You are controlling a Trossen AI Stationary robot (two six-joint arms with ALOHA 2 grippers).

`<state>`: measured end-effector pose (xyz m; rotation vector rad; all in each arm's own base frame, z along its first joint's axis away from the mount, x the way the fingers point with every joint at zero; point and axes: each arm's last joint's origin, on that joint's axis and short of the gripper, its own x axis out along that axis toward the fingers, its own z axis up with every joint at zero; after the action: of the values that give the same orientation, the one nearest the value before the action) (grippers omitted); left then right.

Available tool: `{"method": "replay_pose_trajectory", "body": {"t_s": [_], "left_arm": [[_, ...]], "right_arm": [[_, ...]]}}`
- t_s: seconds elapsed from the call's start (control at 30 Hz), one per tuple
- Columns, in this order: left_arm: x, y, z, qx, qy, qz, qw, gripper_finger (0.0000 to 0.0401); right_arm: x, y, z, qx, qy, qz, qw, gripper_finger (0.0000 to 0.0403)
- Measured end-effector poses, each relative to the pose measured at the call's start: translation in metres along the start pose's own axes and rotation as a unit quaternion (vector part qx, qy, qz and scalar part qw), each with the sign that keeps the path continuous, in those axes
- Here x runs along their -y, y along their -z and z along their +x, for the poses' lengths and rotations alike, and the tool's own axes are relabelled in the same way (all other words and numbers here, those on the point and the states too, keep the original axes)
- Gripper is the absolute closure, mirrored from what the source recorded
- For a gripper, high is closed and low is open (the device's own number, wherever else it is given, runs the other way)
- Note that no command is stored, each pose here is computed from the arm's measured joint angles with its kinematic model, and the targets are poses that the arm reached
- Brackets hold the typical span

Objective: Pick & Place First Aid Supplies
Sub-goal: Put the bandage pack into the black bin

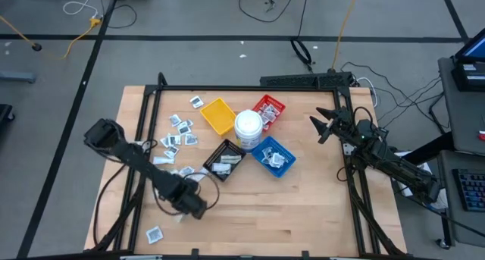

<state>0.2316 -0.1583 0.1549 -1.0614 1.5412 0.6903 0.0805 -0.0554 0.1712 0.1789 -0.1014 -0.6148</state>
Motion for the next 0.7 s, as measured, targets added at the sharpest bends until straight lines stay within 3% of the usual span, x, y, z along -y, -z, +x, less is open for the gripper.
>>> {"method": "replay_pose_trajectory", "body": {"t_s": [0.33,0.7], "left_arm": [[-0.006,-0.055,-0.035,0.029,0.030,0.087,0.995,0.0399],[-0.028,-0.097,-0.074,0.028,0.006,0.116,0.993,0.0400]], "right_arm": [[0.000,0.000,0.000,0.000,0.000,0.000,1.000,0.0149],[0.000,0.000,0.000,0.000,0.000,0.000,1.000,0.0149]]}}
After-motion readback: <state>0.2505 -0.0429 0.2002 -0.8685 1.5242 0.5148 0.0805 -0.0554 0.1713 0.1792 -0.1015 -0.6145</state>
